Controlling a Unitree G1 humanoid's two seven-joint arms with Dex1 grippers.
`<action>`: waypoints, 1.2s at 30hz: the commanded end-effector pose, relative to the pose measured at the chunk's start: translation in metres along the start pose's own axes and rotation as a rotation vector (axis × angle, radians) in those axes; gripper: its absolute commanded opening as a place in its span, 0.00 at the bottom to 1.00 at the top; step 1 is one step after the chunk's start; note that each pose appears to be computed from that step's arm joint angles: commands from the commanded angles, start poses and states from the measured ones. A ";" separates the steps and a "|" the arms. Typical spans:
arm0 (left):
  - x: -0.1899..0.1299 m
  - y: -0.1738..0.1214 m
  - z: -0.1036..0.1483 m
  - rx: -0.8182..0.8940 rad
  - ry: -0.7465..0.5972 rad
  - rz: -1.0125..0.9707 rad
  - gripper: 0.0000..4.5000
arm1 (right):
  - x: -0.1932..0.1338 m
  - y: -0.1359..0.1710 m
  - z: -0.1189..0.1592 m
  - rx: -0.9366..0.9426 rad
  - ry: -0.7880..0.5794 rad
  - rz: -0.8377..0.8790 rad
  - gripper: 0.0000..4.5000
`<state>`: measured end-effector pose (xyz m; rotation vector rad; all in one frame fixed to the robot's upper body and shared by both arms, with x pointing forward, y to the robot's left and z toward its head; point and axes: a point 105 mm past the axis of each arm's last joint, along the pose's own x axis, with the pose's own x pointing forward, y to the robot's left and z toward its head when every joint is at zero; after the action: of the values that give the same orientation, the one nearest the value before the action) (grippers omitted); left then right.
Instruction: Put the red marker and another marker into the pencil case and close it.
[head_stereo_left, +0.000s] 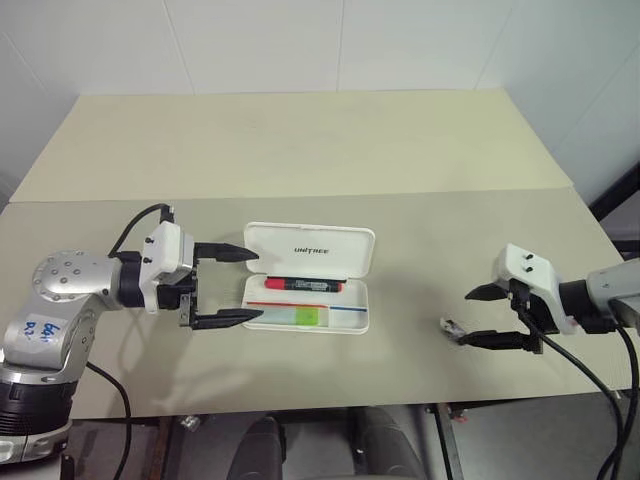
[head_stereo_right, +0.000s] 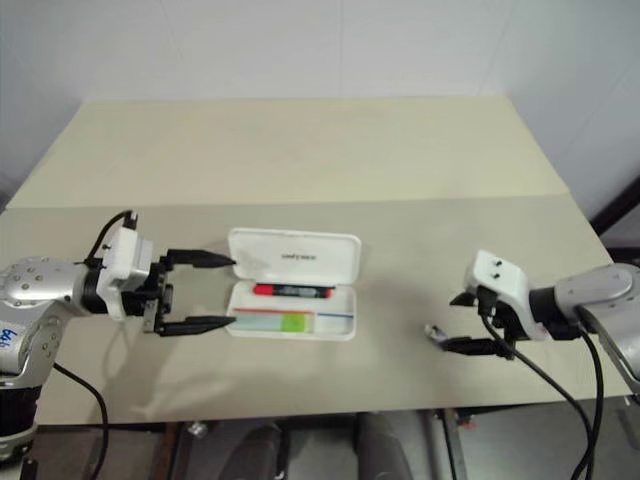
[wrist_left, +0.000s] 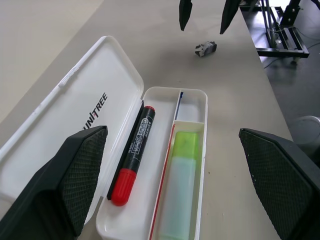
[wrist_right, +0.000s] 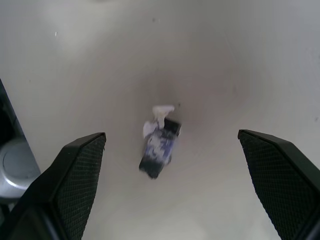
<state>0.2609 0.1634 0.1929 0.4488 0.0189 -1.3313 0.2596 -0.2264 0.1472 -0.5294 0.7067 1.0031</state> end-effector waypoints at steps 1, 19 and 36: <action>-0.004 0.000 0.004 0.031 -0.008 0.001 1.00 | -0.001 0.006 0.007 0.012 0.025 -0.022 1.00; -0.007 0.001 0.005 0.047 0.002 -0.014 1.00 | 0.041 0.027 -0.008 0.136 0.075 -0.015 0.96; -0.010 0.003 0.004 0.070 0.022 0.007 1.00 | 0.041 0.015 0.013 -0.098 0.045 0.001 0.08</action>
<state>0.2621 0.1695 0.1933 0.4759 0.0134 -1.3350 0.2616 -0.1921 0.1138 -0.5977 0.7486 0.9894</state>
